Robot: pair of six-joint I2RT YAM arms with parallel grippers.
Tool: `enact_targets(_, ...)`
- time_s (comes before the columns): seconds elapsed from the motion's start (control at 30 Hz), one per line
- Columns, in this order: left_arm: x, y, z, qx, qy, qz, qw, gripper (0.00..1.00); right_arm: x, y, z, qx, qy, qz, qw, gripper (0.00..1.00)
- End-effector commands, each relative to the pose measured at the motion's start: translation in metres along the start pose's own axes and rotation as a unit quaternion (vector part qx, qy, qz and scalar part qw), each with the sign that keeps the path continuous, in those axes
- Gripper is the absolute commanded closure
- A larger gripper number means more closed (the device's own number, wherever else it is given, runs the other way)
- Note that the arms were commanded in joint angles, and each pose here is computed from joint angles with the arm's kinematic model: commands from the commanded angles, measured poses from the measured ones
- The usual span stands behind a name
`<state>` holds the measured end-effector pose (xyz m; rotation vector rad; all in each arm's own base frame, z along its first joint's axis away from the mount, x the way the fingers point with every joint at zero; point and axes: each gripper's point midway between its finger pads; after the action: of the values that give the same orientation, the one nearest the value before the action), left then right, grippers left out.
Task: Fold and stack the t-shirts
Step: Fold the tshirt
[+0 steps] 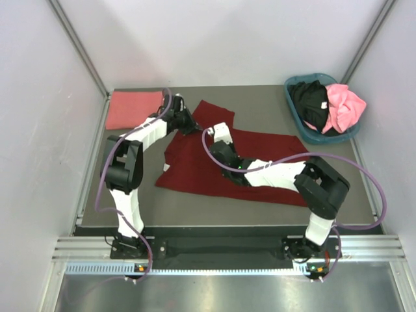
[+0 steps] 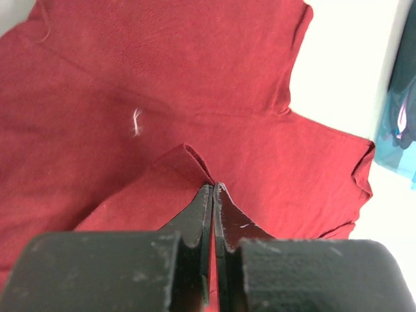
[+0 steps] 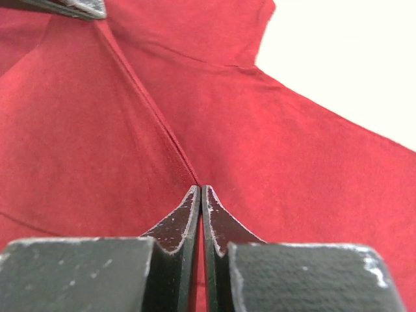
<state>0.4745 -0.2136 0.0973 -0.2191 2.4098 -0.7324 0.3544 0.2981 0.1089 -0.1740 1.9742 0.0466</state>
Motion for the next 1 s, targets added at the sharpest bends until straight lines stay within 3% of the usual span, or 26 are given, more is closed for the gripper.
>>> enact_targets(0.0, -0.031, -0.012, 0.002, 0.016, -0.044, 0.030, 0.998, 0.95, -0.005, -0.011, 0.006, 0.022, -0.002, 0.043, 0.999, 0.97)
enact_targets(0.07, -0.029, -0.010, 0.003, 0.010, -0.035, 0.034, 0.999, 0.86, -0.002, -0.021, 0.009, 0.037, 0.013, 0.049, 0.998, 0.89)
enact_targets(0.17, -0.041, -0.010, -0.009, -0.021, -0.033, 0.056, 0.998, 0.72, 0.001, -0.024, 0.003, 0.001, 0.058, 0.082, 0.995, 0.64)
enact_targets(0.27, -0.060, 0.002, -0.035, -0.087, -0.058, 0.092, 0.990, 0.61, -0.007, -0.039, -0.021, 0.011, 0.084, 0.116, 0.990, 0.59)
enact_targets(0.3, -0.052, 0.013, -0.046, -0.120, -0.037, 0.100, 0.987, 0.54, 0.000, -0.052, -0.038, 0.024, 0.112, 0.123, 0.986, 0.59)
enact_targets(0.33, -0.060, 0.023, -0.062, -0.162, -0.053, 0.105, 0.980, 0.52, 0.009, -0.060, -0.045, 0.029, 0.132, 0.130, 0.982, 0.60)
enact_targets(0.4, -0.041, 0.042, -0.083, -0.213, -0.019, 0.100, 0.972, 0.51, 0.022, -0.073, -0.067, 0.027, 0.173, 0.166, 0.971, 0.65)
enact_targets(0.43, -0.041, 0.042, -0.100, -0.225, -0.030, 0.099, 0.969, 0.52, 0.040, -0.090, -0.071, 0.043, 0.194, 0.176, 0.964, 0.66)
enact_targets(0.47, -0.017, 0.057, -0.103, -0.239, -0.005, 0.091, 0.967, 0.54, 0.037, -0.097, -0.080, 0.039, 0.189, 0.201, 0.960, 0.71)
enact_targets(0.5, -0.016, 0.050, -0.117, -0.225, -0.021, 0.092, 0.970, 0.54, 0.044, -0.108, -0.084, 0.046, 0.200, 0.212, 0.955, 0.73)
enact_targets(0.57, 0.024, 0.057, -0.118, -0.201, 0.021, 0.086, 0.976, 0.55, 0.064, -0.125, -0.093, 0.063, 0.216, 0.218, 0.950, 0.76)
enact_targets(0.73, 0.072, 0.028, -0.126, -0.074, 0.045, 0.046, 0.995, 0.59, 0.106, -0.170, -0.108, 0.111, 0.263, 0.270, 0.919, 0.80)
enact_targets(0.83, 0.098, 0.044, -0.112, -0.077, 0.064, 0.011, 0.995, 0.59, 0.135, -0.201, -0.113, 0.155, 0.295, 0.309, 0.891, 0.81)
enact_targets(0.97, 0.128, 0.086, -0.097, -0.155, 0.095, -0.032, 0.983, 0.60, 0.157, -0.234, -0.121, 0.204, 0.312, 0.347, 0.860, 0.82)
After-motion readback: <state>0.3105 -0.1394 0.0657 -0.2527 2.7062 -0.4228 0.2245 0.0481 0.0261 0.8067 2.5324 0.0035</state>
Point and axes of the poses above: each gripper's point midway between its finger pads, its own z axis out along the fingers, its own y axis along the line the jaws close on, x = y × z, and after that the axes turned 11 degrees about z, right-handed
